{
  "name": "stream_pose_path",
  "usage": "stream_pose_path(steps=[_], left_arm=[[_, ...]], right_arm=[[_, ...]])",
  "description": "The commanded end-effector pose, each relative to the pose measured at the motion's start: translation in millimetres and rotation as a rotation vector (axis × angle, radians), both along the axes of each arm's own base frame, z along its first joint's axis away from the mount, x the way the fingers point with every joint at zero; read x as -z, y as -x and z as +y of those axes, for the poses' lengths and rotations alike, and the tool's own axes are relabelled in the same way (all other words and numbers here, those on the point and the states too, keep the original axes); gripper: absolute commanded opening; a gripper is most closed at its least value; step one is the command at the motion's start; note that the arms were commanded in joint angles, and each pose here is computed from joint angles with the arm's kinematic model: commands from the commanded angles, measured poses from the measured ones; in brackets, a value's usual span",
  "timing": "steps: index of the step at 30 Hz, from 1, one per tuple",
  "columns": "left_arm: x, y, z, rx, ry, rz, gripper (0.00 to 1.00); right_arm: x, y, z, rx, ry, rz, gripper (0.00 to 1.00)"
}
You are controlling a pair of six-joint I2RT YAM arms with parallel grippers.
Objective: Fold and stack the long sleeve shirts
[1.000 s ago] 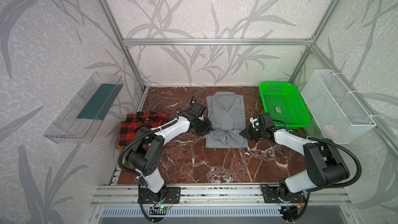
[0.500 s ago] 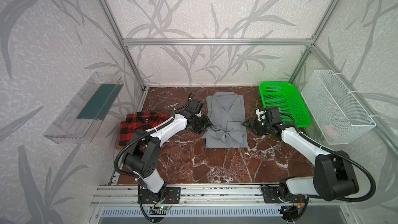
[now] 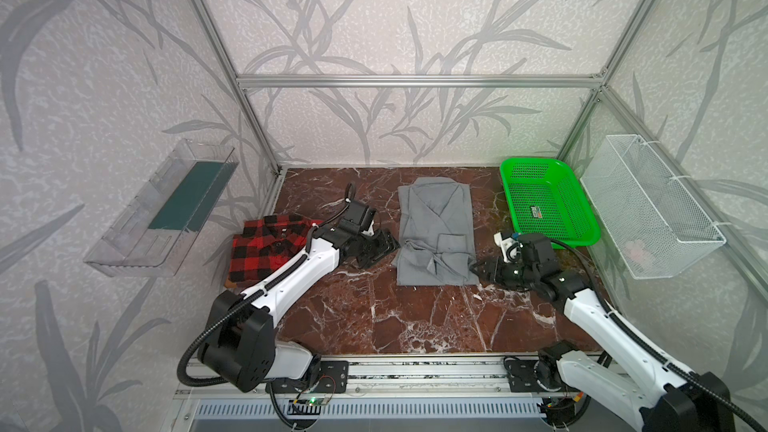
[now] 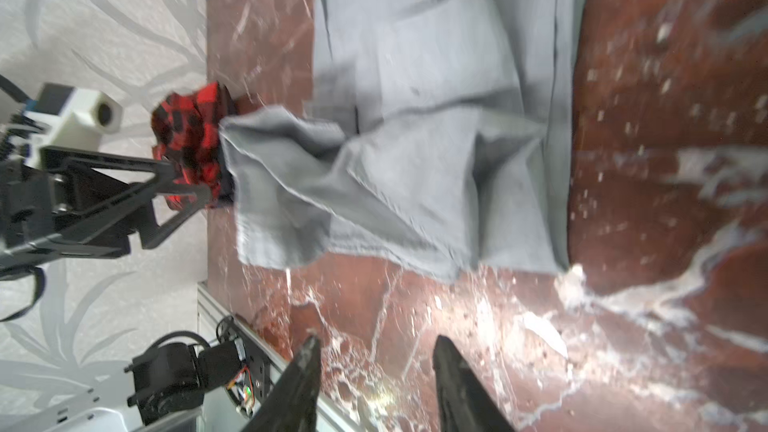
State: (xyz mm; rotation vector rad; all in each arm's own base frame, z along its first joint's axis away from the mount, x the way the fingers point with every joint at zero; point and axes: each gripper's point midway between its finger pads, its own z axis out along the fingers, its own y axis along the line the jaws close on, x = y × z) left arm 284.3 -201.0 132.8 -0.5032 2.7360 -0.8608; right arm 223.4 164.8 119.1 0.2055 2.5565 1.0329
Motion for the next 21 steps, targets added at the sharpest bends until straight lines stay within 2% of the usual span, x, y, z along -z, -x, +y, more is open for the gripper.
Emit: stream_pose_path(steps=[1, 5, 9, 14, 21], left_arm=[[14, 16, -8, 0.045, 0.027, 0.021, 0.69], [33, 32, -24, 0.101, 0.031, 0.061, 0.67], [39, 35, -41, 0.138, 0.037, 0.069, 0.67], [46, 34, -61, 0.182, 0.032, 0.087, 0.67], [51, 19, -78, 0.219, 0.023, 0.109, 0.66]], right_arm=[[27, 13, 2, -0.004, 0.016, 0.05, 0.42], [40, 14, 18, -0.063, 0.06, 0.036, 0.41], [54, 7, 29, -0.096, 0.089, 0.051, 0.41], [73, -4, 38, -0.122, 0.111, 0.099, 0.41], [74, -27, 43, -0.103, 0.14, 0.078, 0.39]])
